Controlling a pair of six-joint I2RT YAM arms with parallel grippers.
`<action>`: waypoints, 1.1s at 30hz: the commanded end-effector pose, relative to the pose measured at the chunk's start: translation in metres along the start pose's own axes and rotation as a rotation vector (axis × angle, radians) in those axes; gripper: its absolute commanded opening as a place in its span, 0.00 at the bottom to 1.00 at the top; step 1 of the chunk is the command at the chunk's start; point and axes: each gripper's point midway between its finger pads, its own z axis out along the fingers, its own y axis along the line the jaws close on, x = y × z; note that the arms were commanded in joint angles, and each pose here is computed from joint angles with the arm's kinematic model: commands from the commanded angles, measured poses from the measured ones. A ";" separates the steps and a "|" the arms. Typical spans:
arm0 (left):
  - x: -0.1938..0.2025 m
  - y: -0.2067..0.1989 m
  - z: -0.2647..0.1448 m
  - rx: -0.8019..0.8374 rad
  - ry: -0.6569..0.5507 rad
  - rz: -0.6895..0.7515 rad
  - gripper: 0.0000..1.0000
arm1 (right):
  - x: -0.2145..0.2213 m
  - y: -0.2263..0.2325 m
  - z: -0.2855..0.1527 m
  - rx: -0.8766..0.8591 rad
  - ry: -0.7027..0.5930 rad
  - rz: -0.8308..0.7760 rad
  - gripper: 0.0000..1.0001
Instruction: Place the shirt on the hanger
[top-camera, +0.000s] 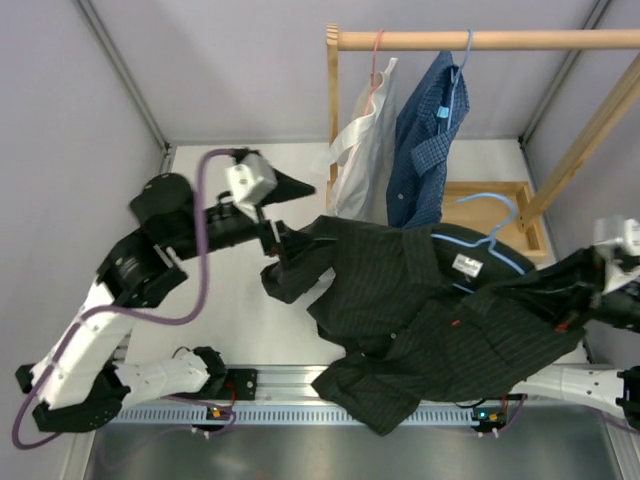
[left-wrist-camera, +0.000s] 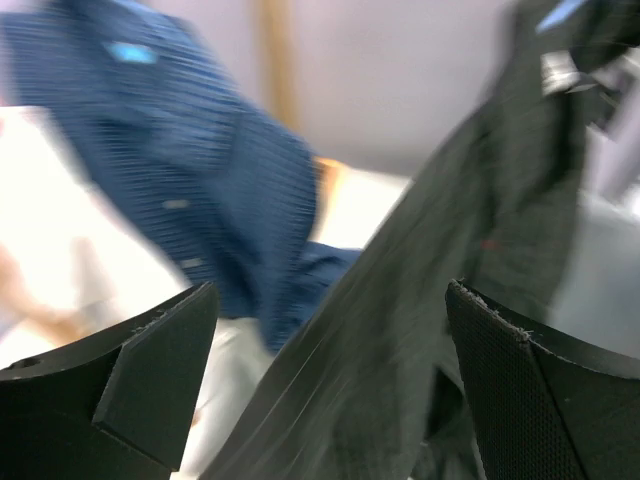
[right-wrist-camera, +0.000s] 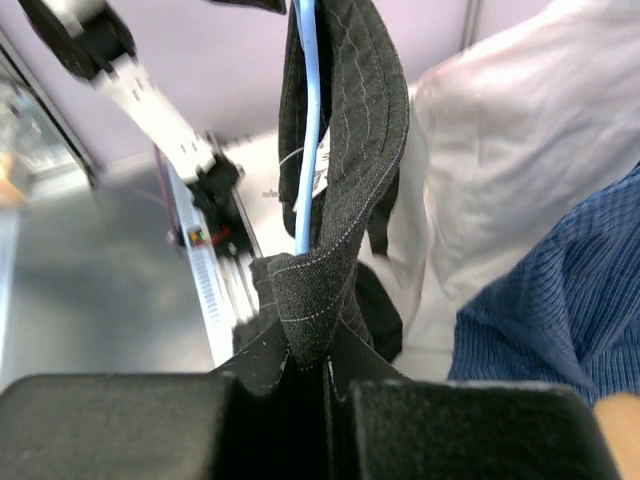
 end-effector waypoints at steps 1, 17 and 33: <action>-0.054 0.036 -0.066 -0.379 -0.173 -0.038 0.98 | -0.042 0.009 -0.033 -0.033 -0.112 0.053 0.00; 0.039 0.094 -0.198 -1.083 -0.078 -0.135 0.98 | -0.079 -0.064 -0.176 0.473 -0.400 0.292 0.00; 0.102 0.107 -0.191 -1.161 0.035 -0.136 0.98 | 0.005 -0.111 -0.122 1.013 -0.078 0.306 0.00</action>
